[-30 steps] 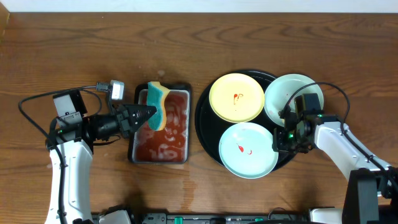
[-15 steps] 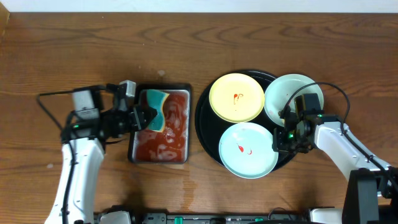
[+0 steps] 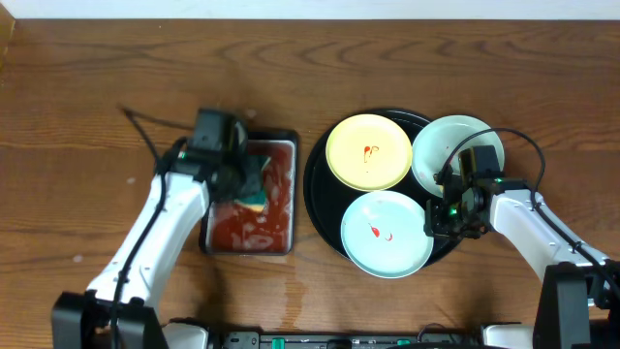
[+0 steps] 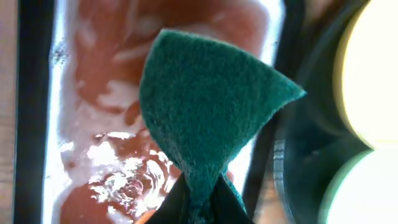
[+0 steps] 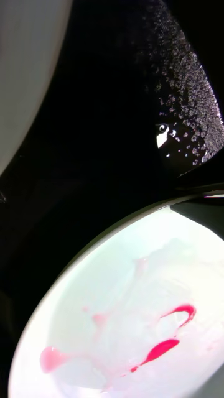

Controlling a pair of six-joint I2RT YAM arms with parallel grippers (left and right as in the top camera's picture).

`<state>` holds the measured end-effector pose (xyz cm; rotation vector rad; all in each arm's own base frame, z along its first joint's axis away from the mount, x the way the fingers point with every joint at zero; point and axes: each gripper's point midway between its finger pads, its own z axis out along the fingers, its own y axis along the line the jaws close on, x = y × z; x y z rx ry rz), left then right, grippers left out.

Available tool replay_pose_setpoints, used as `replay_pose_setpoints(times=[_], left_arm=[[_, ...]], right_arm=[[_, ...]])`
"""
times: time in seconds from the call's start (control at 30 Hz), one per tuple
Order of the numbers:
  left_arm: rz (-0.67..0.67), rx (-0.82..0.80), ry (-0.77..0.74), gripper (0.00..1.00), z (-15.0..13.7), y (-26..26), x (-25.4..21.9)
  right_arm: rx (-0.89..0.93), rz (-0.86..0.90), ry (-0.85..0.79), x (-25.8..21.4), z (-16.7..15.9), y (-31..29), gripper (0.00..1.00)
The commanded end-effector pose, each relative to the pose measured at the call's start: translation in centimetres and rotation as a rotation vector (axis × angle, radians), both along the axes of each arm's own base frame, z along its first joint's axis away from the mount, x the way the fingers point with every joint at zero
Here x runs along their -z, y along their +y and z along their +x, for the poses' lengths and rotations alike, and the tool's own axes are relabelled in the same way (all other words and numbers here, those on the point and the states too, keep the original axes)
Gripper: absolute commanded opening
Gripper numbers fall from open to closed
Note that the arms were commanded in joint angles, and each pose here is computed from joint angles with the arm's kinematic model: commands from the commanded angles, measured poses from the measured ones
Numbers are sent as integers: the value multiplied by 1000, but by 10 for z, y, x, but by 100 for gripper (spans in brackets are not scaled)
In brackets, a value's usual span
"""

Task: Clean dirty plates on tray and stack at the side
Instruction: 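Carry the sponge over to the light blue plate with the left gripper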

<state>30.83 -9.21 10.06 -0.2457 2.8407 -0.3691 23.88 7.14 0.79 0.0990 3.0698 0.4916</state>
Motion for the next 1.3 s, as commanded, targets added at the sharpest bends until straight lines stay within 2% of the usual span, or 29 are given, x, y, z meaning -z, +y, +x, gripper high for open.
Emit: replay_pose_setpoints(times=[0.0,0.07,0.43,0.8,1.0,1.27], left_arm=[[-54,82,-38,7,11,-37,-25],[-129,175,-46,7,2,-74,-31],[-207,358,-42,8,-42,-193,-17],[-220,412,61,7,-80,-256,36],[-174,425,75,7,-85,-260,58],[93,318,62,7,-69,-204,80]], right_arm=[[-2,-15,7,3,-2,0,1],[-2,-15,7,3,-2,0,1],[1,-16,22,3,-5,0,1],[1,-17,28,3,-6,0,1],[1,-17,31,3,-7,-1,1],[1,-18,37,4,-8,-1,1]])
